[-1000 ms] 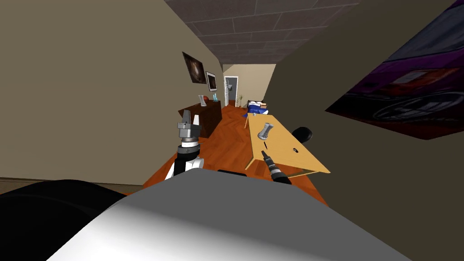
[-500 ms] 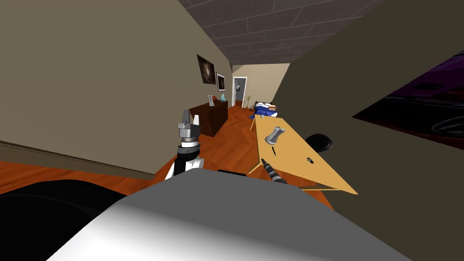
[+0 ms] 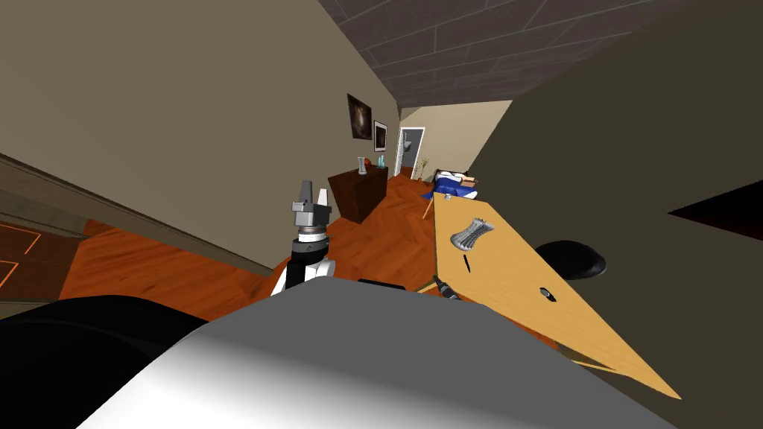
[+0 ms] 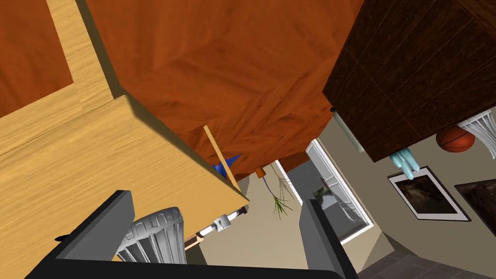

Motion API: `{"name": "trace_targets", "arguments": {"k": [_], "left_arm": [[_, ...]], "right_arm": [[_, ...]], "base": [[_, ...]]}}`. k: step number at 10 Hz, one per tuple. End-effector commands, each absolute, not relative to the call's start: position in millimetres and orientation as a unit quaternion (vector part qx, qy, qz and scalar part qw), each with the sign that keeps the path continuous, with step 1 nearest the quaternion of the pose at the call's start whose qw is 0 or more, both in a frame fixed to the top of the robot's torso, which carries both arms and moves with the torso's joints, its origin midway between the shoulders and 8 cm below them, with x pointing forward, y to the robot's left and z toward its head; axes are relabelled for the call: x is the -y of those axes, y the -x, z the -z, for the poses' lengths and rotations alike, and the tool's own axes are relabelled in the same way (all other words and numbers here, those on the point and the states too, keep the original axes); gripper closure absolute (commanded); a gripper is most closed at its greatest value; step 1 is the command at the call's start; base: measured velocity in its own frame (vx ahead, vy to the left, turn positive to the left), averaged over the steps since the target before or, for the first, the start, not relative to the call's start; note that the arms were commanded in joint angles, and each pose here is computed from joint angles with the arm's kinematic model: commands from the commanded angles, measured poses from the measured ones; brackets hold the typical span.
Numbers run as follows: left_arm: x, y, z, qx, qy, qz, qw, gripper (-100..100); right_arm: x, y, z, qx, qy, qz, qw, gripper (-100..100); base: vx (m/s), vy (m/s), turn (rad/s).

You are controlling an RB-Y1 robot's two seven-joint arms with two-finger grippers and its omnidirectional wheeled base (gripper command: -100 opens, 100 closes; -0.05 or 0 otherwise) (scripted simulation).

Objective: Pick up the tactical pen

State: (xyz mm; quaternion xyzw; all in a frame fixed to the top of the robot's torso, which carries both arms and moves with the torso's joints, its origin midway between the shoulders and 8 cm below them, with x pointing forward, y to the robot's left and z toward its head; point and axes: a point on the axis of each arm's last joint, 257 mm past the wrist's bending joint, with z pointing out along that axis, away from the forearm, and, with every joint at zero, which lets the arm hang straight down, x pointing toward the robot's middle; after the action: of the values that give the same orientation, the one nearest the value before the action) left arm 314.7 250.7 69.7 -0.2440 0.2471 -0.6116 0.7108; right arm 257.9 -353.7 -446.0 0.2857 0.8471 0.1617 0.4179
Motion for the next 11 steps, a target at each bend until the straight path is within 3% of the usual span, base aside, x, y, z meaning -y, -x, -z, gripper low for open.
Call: {"name": "trace_targets", "arguments": {"k": [1,8,11], "left_arm": [[-251,-315,-70,-0.247,0.244,0.612,0.711,0],[-251,-315,-70,-0.247,0.244,0.612,0.711,0],[-251,-315,-70,-0.247,0.244,0.612,0.711,0]], "right_arm": [[370,-236,465,-0.864,-0.289,-0.133,0.391,-100],[471,-122,523,-0.911,-0.308,0.002,0.273,-100],[487,-105,526,-0.914,-0.312,0.022,0.258,-100]], "base": [[0.065,-0.015,0.211],[0.083,-0.074,0.300],[0.044,-0.082,0.129]]}}
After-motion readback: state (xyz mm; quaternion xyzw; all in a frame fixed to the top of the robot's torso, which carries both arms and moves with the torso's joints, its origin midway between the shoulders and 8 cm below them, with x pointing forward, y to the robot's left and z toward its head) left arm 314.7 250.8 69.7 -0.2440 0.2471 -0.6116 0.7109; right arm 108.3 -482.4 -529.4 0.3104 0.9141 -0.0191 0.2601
